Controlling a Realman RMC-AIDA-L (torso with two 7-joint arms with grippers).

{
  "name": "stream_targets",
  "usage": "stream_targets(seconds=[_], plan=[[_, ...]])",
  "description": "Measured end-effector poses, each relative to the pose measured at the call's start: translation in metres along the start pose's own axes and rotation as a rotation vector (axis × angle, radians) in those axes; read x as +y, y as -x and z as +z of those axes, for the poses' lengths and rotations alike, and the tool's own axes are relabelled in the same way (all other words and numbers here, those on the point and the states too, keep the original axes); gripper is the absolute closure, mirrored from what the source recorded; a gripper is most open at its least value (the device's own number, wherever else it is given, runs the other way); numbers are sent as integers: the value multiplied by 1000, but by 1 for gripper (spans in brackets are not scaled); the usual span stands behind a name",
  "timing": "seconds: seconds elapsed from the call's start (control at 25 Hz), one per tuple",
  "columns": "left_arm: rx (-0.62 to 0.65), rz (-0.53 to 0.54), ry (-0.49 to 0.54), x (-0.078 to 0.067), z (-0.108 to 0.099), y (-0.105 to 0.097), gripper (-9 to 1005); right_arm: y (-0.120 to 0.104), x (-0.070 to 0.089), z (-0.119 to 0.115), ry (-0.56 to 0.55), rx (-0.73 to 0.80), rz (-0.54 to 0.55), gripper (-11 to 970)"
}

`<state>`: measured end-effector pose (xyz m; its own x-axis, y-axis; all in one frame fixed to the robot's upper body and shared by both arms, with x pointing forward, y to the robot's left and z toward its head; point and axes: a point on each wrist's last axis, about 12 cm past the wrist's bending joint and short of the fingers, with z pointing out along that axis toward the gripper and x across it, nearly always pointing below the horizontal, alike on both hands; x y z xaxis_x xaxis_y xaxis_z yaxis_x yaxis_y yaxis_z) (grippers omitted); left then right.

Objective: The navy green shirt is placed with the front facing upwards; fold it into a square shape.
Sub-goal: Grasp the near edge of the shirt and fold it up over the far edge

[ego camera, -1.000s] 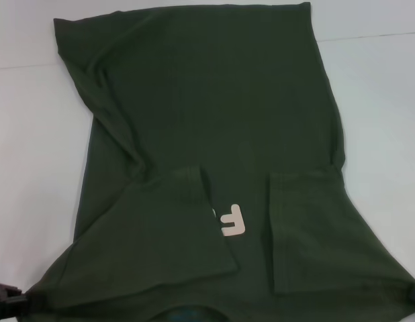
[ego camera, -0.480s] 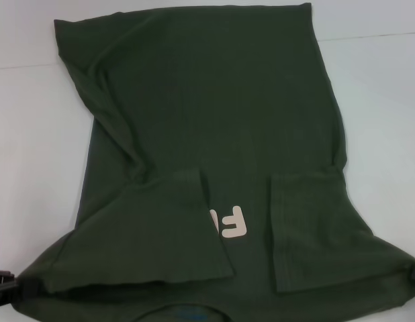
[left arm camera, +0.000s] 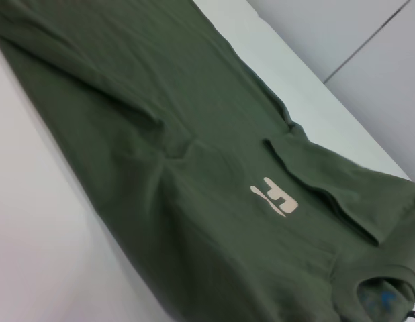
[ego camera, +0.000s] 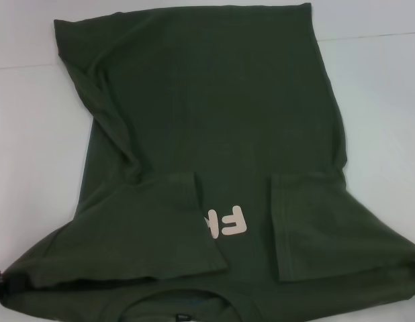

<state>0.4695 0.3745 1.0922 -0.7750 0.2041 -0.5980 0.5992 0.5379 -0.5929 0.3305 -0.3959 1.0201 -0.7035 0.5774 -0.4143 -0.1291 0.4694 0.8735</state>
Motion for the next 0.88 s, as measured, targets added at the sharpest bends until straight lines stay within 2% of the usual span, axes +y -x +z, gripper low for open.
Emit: stream_targets(seconds=[0.32,0.64,0.88], plan=[[-79,8,26,-2,-14,-14,937,-8,8,-7,62,-23,-49,929],[-142,-27,77,-3,-27,-34,938,-3,9,-5,72,-24,-52,928],[-142,-32,75,-6,-29,-42,938,-1,10,-3,86,-9,-61,927]])
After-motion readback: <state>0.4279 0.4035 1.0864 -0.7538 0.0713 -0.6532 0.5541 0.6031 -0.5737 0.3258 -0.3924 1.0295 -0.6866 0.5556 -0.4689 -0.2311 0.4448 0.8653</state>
